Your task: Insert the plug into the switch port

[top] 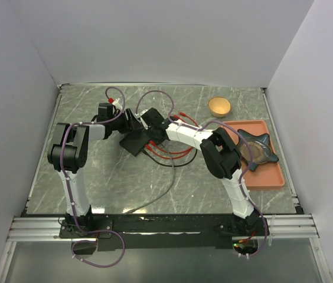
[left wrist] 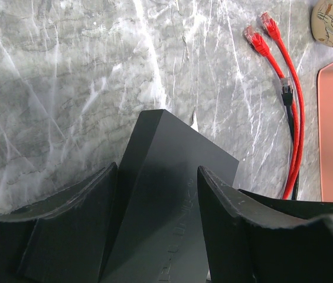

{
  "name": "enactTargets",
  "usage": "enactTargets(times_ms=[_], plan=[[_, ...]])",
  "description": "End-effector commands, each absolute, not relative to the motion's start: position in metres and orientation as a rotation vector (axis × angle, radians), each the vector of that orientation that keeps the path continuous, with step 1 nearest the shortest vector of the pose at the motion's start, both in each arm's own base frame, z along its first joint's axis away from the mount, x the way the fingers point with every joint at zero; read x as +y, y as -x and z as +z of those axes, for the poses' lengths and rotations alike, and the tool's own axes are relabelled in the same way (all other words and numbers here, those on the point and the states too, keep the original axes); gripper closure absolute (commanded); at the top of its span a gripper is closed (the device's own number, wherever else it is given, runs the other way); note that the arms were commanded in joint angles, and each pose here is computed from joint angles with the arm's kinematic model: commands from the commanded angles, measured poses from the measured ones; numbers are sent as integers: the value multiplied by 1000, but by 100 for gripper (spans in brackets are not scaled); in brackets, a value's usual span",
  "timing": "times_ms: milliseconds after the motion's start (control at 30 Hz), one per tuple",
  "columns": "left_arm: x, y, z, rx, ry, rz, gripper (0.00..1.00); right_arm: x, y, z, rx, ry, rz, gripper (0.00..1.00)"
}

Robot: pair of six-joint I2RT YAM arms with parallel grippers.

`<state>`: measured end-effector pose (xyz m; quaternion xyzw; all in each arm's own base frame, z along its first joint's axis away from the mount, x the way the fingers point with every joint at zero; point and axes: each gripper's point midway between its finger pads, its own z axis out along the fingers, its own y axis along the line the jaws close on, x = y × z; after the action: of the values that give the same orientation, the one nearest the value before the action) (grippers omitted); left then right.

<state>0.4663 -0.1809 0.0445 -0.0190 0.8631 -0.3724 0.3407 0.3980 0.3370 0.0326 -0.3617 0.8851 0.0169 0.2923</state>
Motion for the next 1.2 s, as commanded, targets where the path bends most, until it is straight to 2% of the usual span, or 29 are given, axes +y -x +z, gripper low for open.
enactTargets(times_ms=[0, 767, 1167], plan=[[-190, -467, 45, 2237, -7, -1021, 39, 366, -416, 82, 2216, 880, 126, 100], [-196, -460, 50, 2204, -88, -1063, 38, 374, -429, 108, 2105, 830, 106, 100], [-206, -456, 62, 2148, -188, -1099, 32, 366, -434, 96, 2041, 885, 16, 100]])
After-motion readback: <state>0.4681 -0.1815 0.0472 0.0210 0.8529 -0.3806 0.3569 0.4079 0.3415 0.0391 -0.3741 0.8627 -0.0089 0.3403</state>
